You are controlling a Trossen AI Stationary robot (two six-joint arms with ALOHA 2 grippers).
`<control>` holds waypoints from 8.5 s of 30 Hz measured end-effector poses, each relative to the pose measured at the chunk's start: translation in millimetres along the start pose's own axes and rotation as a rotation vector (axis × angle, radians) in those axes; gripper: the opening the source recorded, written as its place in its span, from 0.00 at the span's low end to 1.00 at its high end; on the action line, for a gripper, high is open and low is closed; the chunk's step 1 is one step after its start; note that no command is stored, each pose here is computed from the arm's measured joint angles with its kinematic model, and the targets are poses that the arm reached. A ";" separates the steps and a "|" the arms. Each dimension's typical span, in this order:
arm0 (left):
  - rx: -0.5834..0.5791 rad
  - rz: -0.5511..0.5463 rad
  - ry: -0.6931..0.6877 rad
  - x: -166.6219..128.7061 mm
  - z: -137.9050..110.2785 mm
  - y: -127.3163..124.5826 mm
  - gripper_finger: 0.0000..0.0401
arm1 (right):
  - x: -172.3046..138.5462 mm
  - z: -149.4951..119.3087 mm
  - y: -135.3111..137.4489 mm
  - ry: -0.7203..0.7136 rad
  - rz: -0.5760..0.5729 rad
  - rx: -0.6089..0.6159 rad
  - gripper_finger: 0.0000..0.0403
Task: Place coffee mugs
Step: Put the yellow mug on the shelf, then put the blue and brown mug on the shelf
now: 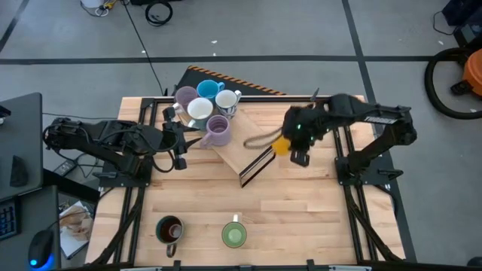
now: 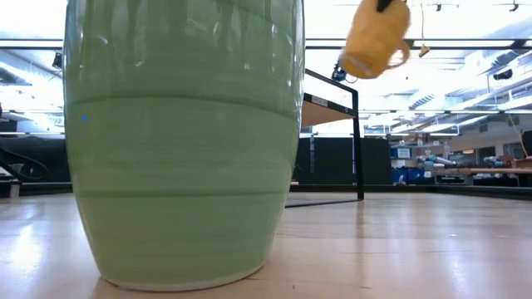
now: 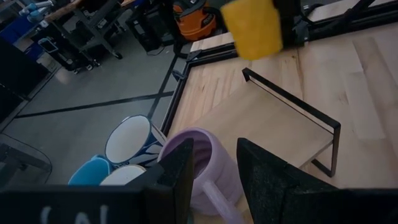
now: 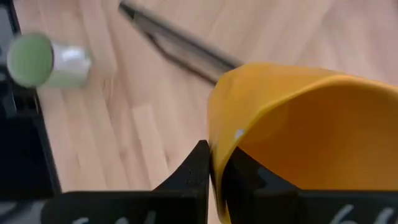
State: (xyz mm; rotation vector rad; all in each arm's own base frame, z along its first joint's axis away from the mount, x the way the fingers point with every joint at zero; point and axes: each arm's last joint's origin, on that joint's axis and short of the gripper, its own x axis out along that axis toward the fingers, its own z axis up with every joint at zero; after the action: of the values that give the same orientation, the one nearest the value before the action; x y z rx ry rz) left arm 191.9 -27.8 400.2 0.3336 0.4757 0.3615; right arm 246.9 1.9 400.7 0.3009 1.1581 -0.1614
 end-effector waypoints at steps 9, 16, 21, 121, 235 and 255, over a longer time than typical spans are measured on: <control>-0.016 0.000 0.000 0.0 0.0 0.0 0.32 | -10.1 24.5 -18.8 -0.154 -0.017 -0.187 0.07; -0.063 0.029 -0.027 -0.2 3.2 1.3 0.32 | 22.6 61.9 -34.7 -0.121 -0.018 -0.269 0.07; -0.067 0.030 -0.024 -0.3 2.9 1.4 0.32 | 39.9 90.6 -40.0 -0.097 -0.028 -0.335 0.07; -0.273 -0.412 0.009 -14.4 1.4 -26.0 0.32 | 124.8 68.2 -29.6 -0.349 -0.234 -0.256 0.18; -0.266 -0.163 0.800 52.5 10.0 -153.7 0.10 | 60.1 -26.3 -67.4 -0.829 -0.240 -0.425 0.18; -0.131 -0.247 0.621 108.4 44.5 -78.8 0.10 | 58.4 -39.4 -44.9 -0.795 -0.131 -0.435 0.18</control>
State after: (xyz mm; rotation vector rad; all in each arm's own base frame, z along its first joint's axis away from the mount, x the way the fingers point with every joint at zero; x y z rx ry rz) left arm 324.1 -63.0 365.4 0.0236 1.0858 0.2480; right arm 223.0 -26.5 325.9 -0.2209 0.3982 -0.1219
